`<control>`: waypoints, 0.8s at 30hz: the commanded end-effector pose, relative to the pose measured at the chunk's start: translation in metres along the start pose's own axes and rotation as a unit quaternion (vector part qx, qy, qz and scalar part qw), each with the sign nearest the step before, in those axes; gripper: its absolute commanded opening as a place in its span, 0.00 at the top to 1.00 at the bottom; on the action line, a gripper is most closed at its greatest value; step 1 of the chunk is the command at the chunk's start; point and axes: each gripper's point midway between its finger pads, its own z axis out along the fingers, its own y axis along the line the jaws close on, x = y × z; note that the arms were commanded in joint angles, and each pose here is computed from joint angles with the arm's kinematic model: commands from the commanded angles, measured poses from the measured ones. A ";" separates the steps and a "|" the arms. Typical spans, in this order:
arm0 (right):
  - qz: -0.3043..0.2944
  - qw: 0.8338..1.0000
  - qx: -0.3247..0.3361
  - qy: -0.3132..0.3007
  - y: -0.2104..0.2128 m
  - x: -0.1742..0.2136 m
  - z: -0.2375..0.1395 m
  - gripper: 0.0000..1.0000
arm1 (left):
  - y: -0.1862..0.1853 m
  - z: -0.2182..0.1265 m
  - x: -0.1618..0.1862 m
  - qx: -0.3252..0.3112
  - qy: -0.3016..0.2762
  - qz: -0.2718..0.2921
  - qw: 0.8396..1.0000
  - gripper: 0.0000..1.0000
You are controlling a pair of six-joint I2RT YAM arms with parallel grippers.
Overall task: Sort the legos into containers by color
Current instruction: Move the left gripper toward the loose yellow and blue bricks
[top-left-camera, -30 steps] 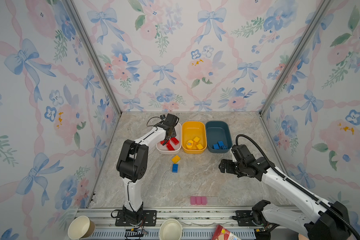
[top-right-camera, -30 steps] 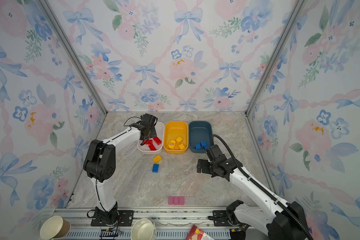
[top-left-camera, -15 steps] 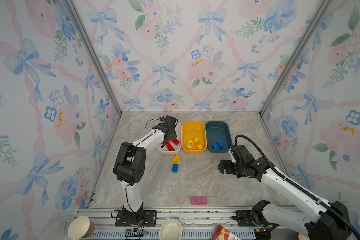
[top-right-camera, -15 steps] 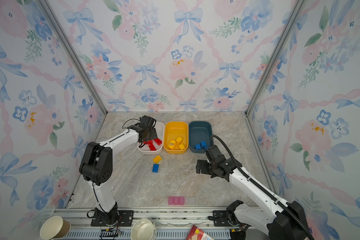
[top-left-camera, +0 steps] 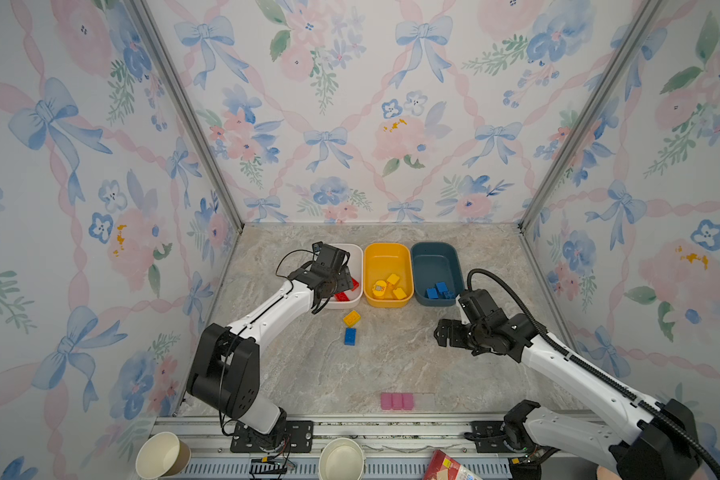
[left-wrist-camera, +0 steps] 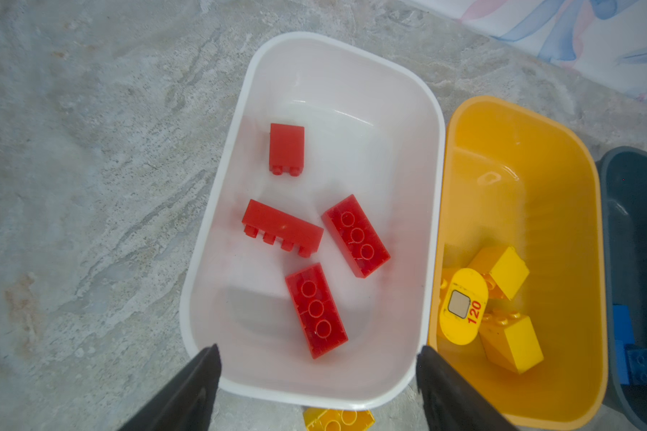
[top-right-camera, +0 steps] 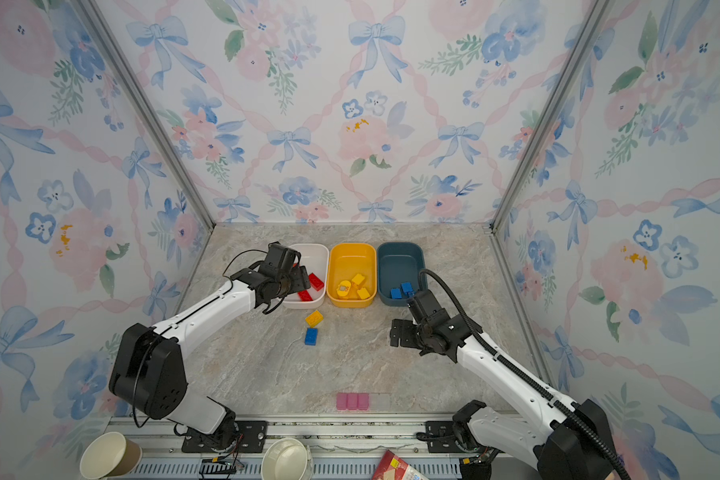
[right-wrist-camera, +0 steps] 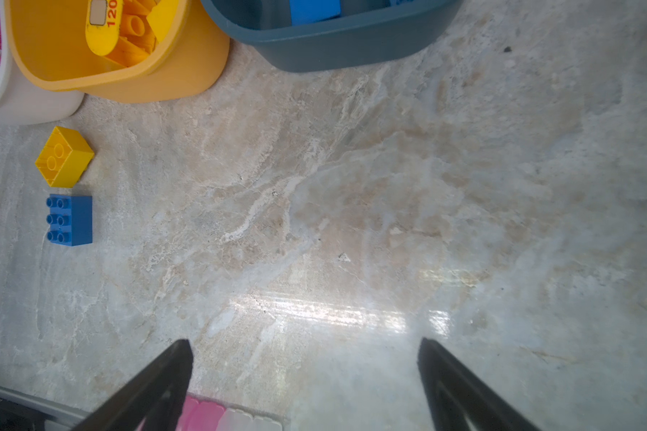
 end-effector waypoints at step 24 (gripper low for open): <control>0.005 1.000 0.001 -0.007 0.008 -0.003 -0.005 0.03 | -0.013 -0.005 0.111 0.017 0.079 0.017 0.997 0.05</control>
